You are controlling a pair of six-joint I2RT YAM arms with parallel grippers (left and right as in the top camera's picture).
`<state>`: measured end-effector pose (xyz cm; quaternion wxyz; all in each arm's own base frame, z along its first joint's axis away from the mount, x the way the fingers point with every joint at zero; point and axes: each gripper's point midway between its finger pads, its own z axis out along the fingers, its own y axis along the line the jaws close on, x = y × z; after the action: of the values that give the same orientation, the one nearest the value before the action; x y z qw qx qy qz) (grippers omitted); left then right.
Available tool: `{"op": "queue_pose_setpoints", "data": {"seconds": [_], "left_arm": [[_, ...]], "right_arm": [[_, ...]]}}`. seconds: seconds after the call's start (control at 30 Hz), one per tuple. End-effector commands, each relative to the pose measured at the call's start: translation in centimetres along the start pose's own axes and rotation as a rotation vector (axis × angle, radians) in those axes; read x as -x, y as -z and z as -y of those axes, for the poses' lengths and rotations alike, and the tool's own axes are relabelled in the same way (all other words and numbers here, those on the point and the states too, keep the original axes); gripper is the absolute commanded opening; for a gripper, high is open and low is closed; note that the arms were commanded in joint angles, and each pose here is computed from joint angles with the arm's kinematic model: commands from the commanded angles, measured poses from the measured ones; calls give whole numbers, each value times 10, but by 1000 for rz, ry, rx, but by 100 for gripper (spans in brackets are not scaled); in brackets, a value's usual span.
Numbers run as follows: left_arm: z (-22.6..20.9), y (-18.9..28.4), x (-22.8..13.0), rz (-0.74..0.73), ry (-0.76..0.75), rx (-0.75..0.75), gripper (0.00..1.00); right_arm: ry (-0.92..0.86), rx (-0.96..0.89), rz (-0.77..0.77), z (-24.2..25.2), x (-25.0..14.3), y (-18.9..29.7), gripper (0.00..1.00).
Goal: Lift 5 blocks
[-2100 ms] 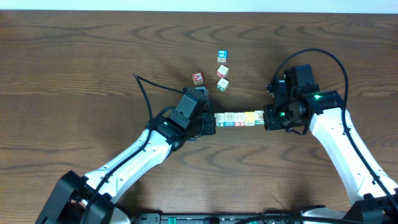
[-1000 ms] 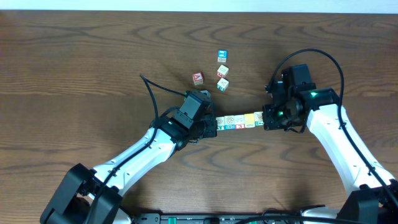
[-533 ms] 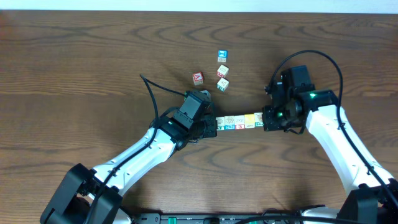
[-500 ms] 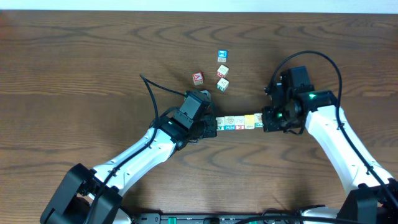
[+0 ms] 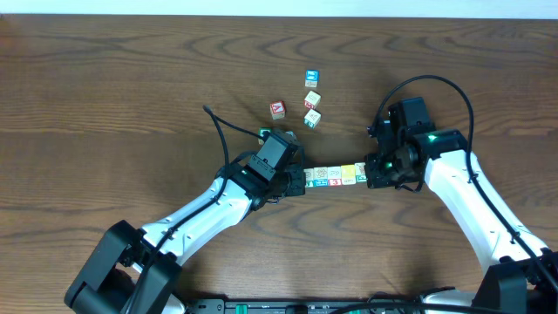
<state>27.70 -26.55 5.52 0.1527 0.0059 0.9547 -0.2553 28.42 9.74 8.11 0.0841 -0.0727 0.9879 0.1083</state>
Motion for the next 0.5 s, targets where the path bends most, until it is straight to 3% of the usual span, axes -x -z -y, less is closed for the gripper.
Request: {"op": "queue_pose_setpoints", "data": {"seconds": [0.0,0.47], "left_arm": [[74,16,-2,-44,-82,-241,7],[69,2,-10,-78,-78,-217,7]], "right_arm": [[56,294,-62,-66,-15,-2,1],[56,278,-65,-62,-16,-5,1]]}}
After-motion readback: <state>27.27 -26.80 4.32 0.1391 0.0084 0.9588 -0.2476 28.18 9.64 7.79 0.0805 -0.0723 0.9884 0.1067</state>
